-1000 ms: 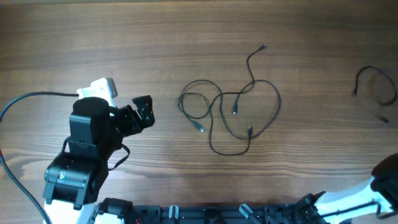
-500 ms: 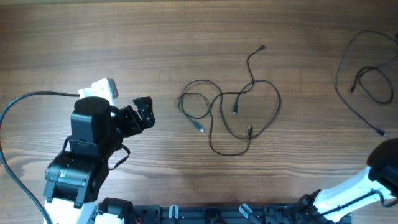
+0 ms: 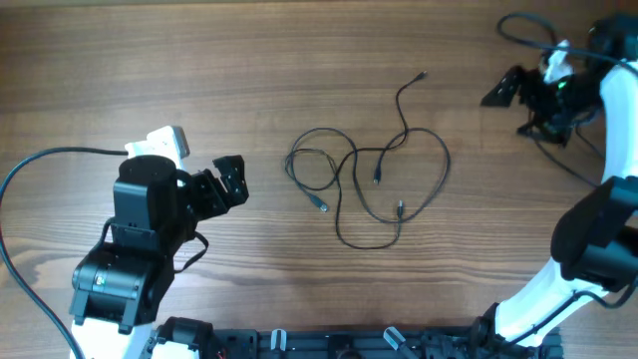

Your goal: Untangle cables

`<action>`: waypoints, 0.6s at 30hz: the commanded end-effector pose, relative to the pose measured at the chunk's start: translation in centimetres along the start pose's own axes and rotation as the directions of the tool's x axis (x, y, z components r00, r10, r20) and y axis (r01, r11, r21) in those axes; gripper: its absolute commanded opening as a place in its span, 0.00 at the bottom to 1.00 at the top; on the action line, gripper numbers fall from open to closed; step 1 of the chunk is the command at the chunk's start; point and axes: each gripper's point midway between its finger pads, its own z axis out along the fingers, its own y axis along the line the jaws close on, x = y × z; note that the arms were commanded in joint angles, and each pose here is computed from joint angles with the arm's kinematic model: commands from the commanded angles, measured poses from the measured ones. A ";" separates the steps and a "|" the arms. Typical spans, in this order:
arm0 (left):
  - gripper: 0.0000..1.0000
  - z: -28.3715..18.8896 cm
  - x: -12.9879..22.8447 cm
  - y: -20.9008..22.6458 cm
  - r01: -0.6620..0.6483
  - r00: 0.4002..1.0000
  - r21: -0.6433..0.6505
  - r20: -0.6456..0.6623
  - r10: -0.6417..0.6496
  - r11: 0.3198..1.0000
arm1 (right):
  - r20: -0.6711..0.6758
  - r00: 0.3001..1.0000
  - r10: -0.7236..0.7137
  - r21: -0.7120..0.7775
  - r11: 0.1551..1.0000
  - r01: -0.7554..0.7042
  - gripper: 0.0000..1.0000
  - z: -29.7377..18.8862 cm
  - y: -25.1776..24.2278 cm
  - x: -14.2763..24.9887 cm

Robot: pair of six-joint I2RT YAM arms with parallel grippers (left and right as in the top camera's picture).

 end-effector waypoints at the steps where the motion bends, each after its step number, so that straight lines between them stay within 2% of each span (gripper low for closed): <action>1: 1.00 0.0 0.0 -0.3 -0.018 1.000 0.014 -0.006 0.018 1.000 | -0.083 0.997 0.002 -0.028 1.000 -0.004 0.98 3.4 0.0 2.0; 6: 1.00 0.0 0.0 -0.3 -0.018 1.000 0.014 -0.006 0.018 1.000 | -0.144 0.989 -0.015 -0.141 0.990 -0.006 0.98 9.0 0.1 4.8; 10: 1.00 0.0 0.0 -0.3 -0.018 1.000 0.014 -0.006 0.018 1.000 | -0.180 0.984 0.002 -0.134 0.991 -0.027 0.98 10.9 -1.2 6.7; 18: 1.00 0.0 0.0 -0.3 -0.018 1.000 0.014 -0.006 0.018 1.000 | -0.168 0.986 -0.013 -0.141 0.990 -0.011 1.00 14.8 -3.3 9.1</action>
